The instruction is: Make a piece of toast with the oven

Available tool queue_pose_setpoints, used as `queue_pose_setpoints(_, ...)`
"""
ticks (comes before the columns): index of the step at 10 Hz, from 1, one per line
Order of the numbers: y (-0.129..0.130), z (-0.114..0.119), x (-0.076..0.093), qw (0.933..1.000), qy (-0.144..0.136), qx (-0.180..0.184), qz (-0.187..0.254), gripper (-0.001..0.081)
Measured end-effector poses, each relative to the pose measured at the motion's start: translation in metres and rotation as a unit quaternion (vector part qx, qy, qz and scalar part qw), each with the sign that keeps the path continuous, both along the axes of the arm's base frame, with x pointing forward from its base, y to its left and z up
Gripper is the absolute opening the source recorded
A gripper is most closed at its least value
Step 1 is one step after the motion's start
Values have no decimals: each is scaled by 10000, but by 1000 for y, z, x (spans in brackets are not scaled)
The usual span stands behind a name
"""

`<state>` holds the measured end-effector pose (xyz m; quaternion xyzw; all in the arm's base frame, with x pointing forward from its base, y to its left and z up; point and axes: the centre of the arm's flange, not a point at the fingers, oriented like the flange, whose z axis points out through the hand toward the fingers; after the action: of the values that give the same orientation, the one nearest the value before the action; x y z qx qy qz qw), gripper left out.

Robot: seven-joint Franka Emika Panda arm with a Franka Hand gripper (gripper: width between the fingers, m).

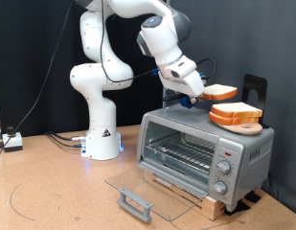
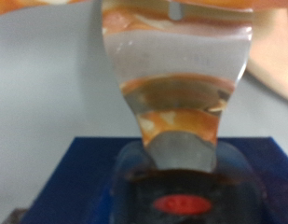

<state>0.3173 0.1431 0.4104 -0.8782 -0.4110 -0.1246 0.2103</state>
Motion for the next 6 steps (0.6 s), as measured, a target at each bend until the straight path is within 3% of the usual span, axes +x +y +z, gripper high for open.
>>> queue_pose_setpoints(3,-10,3,-1,10000,-48,0,57,391)
queue_pose_setpoints(6,-56,7,8,9998,-106,168,42,391)
